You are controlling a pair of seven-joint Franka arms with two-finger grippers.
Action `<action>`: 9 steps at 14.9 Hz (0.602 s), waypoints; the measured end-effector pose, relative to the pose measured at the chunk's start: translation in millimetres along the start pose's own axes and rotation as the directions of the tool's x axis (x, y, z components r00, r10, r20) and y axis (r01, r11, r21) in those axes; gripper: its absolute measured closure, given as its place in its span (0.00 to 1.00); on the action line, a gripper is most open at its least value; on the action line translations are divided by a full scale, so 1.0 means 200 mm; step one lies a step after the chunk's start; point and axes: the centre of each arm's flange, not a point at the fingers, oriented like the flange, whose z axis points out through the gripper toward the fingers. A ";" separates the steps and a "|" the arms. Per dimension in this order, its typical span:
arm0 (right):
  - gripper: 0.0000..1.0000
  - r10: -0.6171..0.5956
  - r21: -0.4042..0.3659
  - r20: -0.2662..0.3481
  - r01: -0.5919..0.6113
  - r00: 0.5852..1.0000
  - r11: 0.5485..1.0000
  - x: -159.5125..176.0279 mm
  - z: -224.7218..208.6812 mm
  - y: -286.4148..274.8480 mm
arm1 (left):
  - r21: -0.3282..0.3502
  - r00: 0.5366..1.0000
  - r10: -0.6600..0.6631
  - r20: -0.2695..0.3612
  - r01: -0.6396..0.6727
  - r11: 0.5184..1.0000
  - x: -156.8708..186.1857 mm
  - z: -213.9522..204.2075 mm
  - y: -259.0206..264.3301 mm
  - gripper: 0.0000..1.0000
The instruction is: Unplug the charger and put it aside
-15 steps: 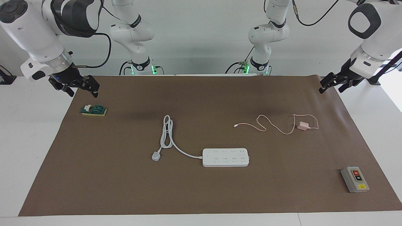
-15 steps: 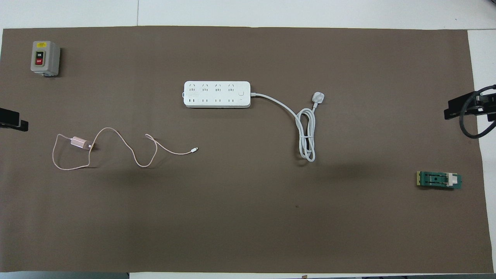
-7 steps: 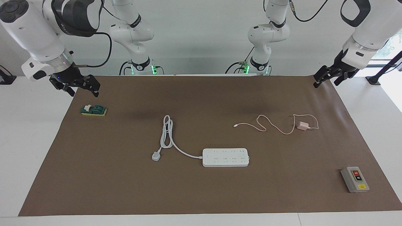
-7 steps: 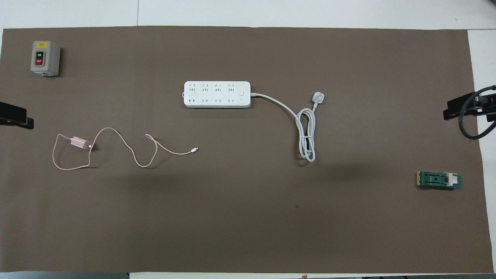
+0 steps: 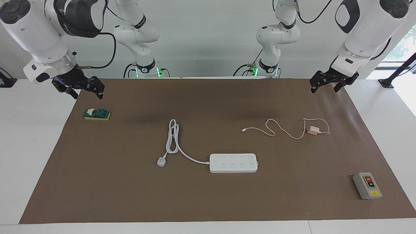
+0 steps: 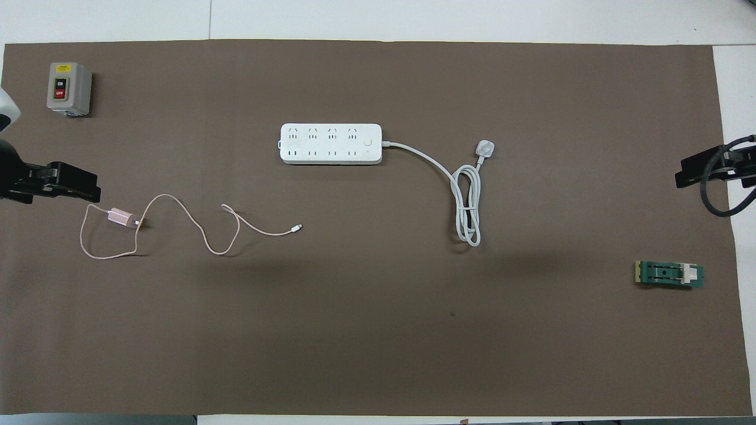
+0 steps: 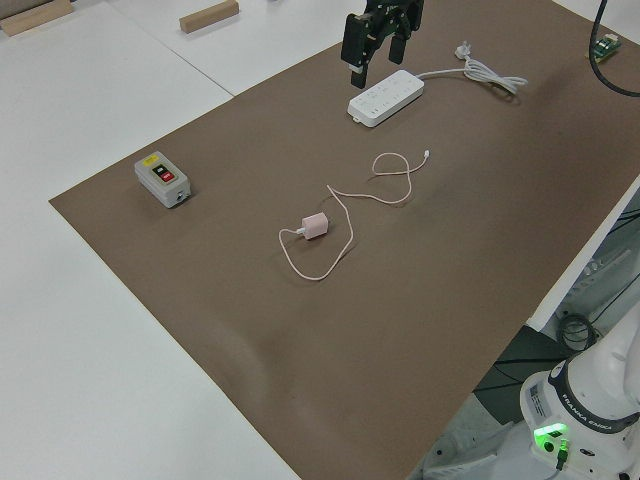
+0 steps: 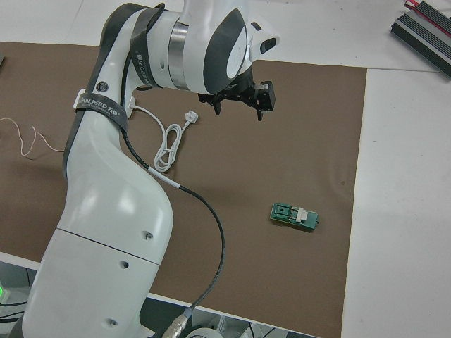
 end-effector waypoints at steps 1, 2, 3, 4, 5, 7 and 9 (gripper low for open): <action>0.00 -0.001 0.000 -0.003 0.001 1.000 1.000 0.00 0.00 0.00 | 0.001 1.000 0.010 0.002 -0.010 1.000 0.00 0.01 0.03 0.00; 0.00 0.000 -0.001 -0.009 0.000 1.000 1.000 0.00 -0.01 0.00 | 0.002 1.000 0.016 0.003 -0.016 1.000 0.00 0.01 0.04 0.00; 0.00 0.001 -0.001 -0.012 -0.001 1.000 1.000 0.01 -0.01 0.00 | 0.003 1.000 0.019 0.003 -0.019 1.000 0.00 0.01 0.05 0.00; 0.00 0.004 -0.002 -0.018 -0.004 1.000 1.000 0.01 -0.01 0.00 | 0.003 1.000 0.026 0.002 -0.026 1.000 0.00 0.01 0.05 0.00; 0.00 0.005 -0.003 -0.030 -0.005 1.000 1.000 0.02 -0.01 0.00 | 0.003 0.999 0.040 0.000 -0.040 0.999 0.00 0.00 0.05 0.00; 0.00 0.004 -0.005 -0.050 -0.004 0.999 1.000 0.03 -0.02 0.00 | 0.004 0.998 0.055 -0.007 -0.055 0.999 0.00 -0.01 0.05 0.00; 0.00 0.007 0.006 -0.053 -0.007 0.999 1.000 0.03 -0.02 -0.02 | 0.004 0.998 0.054 -0.024 -0.054 0.999 0.00 -0.02 0.05 0.00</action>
